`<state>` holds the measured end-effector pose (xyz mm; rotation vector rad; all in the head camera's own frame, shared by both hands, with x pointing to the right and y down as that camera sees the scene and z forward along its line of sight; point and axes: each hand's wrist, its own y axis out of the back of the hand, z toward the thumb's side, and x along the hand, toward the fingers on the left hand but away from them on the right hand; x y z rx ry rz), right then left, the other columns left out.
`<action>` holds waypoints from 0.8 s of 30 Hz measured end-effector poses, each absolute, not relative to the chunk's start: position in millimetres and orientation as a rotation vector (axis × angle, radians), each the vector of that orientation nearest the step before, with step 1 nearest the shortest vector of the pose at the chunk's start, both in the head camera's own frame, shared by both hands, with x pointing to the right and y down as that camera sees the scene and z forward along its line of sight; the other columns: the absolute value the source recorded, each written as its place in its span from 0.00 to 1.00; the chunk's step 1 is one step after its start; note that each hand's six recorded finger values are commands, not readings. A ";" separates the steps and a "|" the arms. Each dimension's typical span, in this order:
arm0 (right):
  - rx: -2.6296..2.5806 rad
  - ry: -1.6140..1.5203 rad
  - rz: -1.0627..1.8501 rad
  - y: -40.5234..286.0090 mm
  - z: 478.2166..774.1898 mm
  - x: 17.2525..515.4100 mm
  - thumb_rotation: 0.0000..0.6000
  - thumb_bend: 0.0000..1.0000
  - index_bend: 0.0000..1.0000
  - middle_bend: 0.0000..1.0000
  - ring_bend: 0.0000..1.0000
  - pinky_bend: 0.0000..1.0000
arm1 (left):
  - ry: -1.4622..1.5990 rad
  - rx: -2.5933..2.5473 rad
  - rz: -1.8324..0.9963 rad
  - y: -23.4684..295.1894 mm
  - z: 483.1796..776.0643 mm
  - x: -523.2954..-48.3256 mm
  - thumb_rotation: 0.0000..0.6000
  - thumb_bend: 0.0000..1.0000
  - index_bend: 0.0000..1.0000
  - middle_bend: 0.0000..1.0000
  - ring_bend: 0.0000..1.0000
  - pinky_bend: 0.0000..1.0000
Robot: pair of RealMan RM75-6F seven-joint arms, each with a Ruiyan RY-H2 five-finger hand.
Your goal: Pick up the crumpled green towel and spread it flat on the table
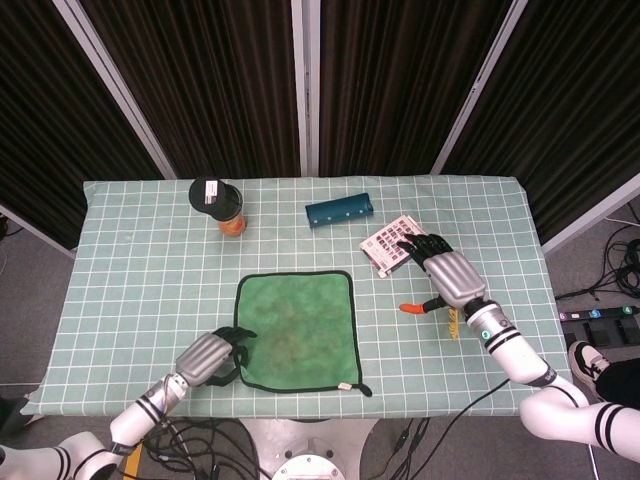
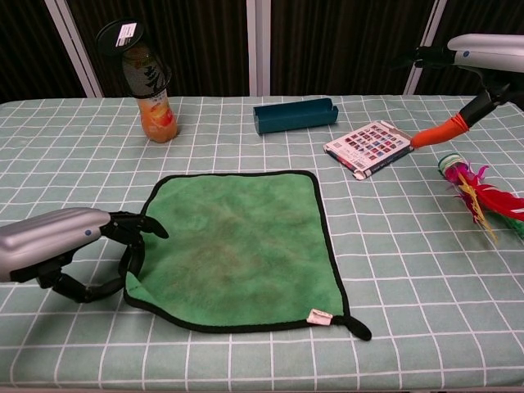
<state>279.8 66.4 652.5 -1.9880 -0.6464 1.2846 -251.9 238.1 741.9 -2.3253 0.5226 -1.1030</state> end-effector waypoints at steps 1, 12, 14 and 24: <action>-1.987 -0.645 1.286 66.6 652.7 279.8 0.64 0.01 0.08 0.01 0.00 0.00 | 0.521 -2.323 -1.107 238.2 742.2 -253.0 1.00 0.49 0.64 0.28 0.18 0.21; -1.985 -0.654 1.291 66.7 650.4 282.1 0.65 0.01 0.08 0.01 0.00 0.00 | 0.558 -2.321 -1.133 234.9 735.5 -257.2 1.00 0.20 0.21 0.16 0.14 0.21; -1.981 -0.655 1.292 66.6 649.7 283.5 0.64 0.01 0.09 0.01 0.00 0.00 | 0.586 -2.314 -1.128 231.5 731.9 -256.8 1.00 0.16 0.19 0.13 0.12 0.20; -1.943 -0.703 1.312 63.9 639.5 302.6 0.68 0.03 0.10 0.01 0.00 0.00 | 0.756 -2.213 -1.199 194.5 710.4 -290.3 1.00 0.12 0.19 0.12 0.11 0.20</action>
